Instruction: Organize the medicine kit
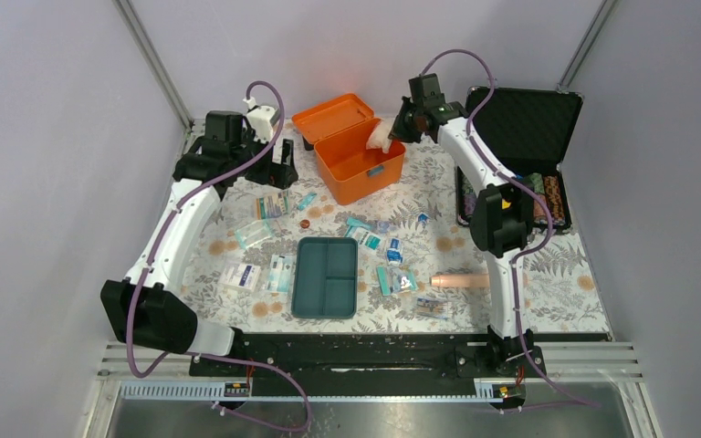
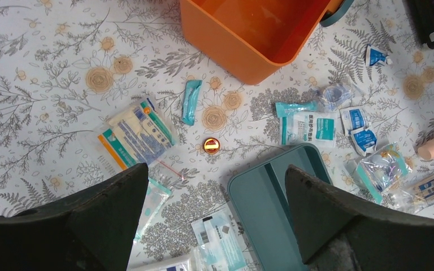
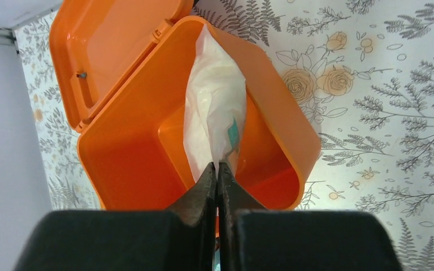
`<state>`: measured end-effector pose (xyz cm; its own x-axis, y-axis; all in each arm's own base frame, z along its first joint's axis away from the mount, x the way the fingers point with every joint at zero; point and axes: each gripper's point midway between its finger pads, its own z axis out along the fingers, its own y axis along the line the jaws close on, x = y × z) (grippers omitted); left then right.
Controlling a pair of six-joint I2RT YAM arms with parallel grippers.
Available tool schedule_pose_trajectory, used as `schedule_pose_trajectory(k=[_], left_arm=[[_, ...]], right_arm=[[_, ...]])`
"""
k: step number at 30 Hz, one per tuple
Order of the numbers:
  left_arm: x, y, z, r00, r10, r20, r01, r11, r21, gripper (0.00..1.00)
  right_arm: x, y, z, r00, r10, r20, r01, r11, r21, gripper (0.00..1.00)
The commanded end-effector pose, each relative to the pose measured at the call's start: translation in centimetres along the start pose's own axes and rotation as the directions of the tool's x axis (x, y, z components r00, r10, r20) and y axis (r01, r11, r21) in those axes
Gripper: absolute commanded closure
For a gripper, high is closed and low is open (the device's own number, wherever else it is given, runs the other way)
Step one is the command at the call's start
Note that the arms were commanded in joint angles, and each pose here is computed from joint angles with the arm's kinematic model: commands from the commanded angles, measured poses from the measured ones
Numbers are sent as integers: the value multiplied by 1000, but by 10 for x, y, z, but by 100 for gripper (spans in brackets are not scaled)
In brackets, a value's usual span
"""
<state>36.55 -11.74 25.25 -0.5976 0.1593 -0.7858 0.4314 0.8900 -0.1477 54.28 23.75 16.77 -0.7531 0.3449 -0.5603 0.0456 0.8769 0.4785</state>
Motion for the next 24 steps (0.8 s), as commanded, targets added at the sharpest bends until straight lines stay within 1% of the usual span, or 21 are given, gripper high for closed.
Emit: schedule_pose_trajectory(k=[1,5,10,14,19,24], left_arm=[[-2,8,-3,1000,14,0,-14,999,-38,10],[3,10,-1,999,16,-29,-18,999,-44,10],[11,15,-1,997,20,-79,-25,998,-63,10],[13,17,-3,994,27,-102,-35,997,-71,10],[12,20,-4,993,35,-111,-45,995,-86,10],[13,22,-6,992,46,-121,-58,994,-98,10]], right_arm=[[-12,15,0,989,139,54,-140,990,5,100],[-2,20,8,968,247,53,-249,968,31,100],[7,24,12,929,360,87,-367,925,93,100],[8,31,14,912,393,118,-405,908,107,100],[3,21,28,899,401,177,-427,893,143,100],[11,11,43,893,411,181,-441,880,176,100]])
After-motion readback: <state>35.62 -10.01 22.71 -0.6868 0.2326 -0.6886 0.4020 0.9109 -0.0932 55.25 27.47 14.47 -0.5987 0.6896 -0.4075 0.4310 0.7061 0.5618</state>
